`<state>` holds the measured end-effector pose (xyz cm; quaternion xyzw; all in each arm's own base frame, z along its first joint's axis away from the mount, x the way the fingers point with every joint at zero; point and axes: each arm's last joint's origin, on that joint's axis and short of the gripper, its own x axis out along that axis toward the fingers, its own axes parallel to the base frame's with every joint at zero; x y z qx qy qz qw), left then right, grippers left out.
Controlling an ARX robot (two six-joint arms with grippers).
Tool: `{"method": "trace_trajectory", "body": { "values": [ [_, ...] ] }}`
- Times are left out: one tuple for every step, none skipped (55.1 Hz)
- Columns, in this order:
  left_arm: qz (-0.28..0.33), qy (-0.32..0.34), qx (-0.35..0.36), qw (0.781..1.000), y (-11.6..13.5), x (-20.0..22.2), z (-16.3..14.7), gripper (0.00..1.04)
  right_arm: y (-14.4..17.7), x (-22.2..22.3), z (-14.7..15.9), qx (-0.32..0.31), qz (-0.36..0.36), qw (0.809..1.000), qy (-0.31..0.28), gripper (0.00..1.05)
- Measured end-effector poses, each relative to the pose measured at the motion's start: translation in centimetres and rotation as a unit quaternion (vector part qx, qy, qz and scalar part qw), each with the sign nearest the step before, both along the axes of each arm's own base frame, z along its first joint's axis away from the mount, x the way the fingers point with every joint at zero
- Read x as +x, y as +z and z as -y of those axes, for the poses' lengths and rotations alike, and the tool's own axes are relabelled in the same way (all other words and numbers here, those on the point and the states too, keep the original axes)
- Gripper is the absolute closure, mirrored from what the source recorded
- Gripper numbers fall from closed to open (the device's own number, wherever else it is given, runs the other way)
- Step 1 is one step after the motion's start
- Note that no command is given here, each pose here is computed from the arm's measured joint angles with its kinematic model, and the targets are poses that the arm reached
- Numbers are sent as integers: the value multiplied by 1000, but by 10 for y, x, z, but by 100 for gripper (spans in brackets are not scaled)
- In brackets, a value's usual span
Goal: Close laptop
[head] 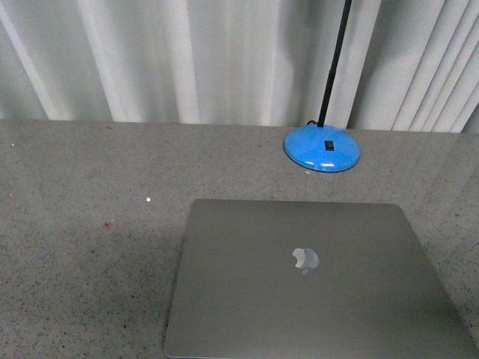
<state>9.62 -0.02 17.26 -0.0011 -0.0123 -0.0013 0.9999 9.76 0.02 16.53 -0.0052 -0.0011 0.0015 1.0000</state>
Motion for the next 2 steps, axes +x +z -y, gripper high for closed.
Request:
{"method": "trace_trajectory", "body": {
  "values": [
    [0,0,0,1000,0,0,0,7,0,0,0,0,0,1000,0,7],
    [0,0,0,1000,0,0,0,7,0,0,0,0,0,1000,0,7]
  ]
}}
